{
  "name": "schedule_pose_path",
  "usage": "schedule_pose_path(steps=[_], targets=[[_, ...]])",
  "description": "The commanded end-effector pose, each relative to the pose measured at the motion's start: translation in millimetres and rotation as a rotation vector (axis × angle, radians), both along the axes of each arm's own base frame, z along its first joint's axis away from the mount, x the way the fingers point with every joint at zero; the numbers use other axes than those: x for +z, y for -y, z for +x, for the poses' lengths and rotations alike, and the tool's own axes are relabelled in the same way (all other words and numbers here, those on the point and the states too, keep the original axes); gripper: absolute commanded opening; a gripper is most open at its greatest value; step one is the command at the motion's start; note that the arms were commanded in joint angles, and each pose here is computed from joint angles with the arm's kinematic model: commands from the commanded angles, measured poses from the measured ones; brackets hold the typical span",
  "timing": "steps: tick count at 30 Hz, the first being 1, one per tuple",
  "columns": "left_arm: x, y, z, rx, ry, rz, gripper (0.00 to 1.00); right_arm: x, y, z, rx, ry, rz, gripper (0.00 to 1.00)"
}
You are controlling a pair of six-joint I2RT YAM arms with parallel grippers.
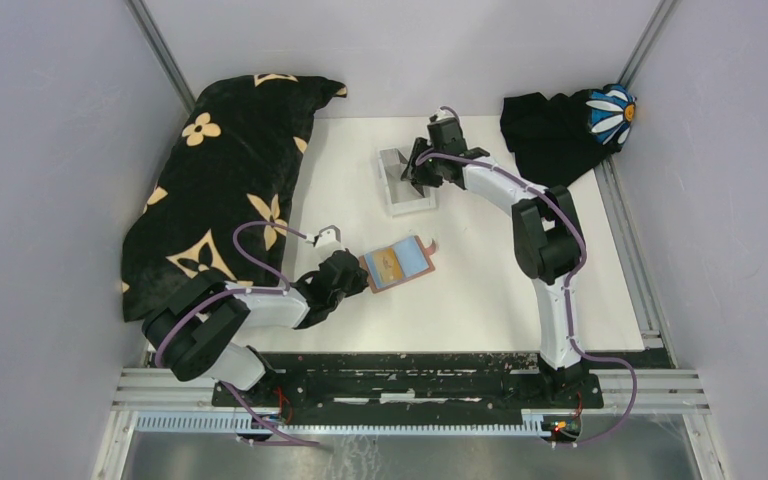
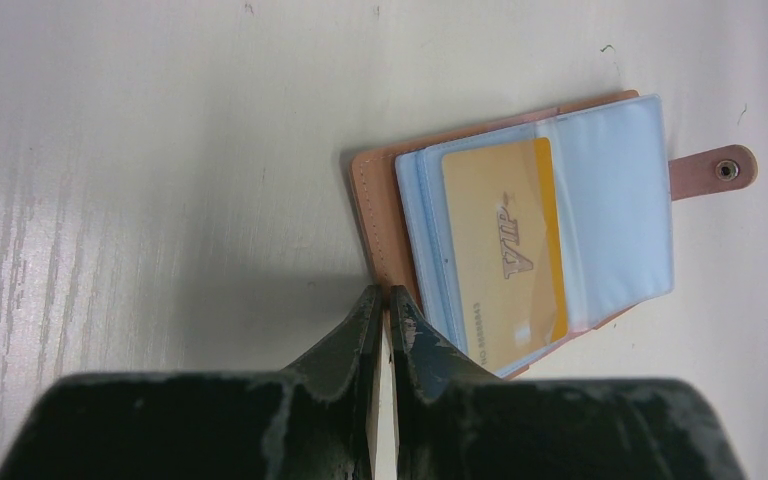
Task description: Put the credit cards into the card holder
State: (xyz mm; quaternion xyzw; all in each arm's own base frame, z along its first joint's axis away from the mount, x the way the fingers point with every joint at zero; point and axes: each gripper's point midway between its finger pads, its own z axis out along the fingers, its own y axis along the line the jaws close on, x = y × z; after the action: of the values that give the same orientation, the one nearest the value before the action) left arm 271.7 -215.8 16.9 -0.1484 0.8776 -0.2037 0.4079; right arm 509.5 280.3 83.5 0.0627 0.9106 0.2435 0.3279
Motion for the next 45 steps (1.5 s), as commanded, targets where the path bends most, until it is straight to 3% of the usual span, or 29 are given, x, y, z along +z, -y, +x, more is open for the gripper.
schedule_pose_path(steps=[1, 4, 12, 25, 45], targets=[[-17, -10, -15, -0.039, -0.055, 0.072, 0.14, 15, 1, 7, -0.011, 0.028, -0.026, 0.43], [-16, -10, -14, -0.04, -0.054, 0.076, 0.14, 18, 1, 10, -0.016, 0.032, -0.022, 0.31], [-17, -9, -13, -0.046, -0.057, 0.084, 0.14, 33, -5, 21, -0.019, 0.062, 0.0, 0.21], [-19, -9, -13, -0.043, -0.061, 0.087, 0.14, 41, -16, 33, -0.006, 0.073, 0.013, 0.3], [-21, -8, -15, -0.046, -0.067, 0.082, 0.14, 62, -21, 29, 0.002, 0.11, 0.047, 0.34]])
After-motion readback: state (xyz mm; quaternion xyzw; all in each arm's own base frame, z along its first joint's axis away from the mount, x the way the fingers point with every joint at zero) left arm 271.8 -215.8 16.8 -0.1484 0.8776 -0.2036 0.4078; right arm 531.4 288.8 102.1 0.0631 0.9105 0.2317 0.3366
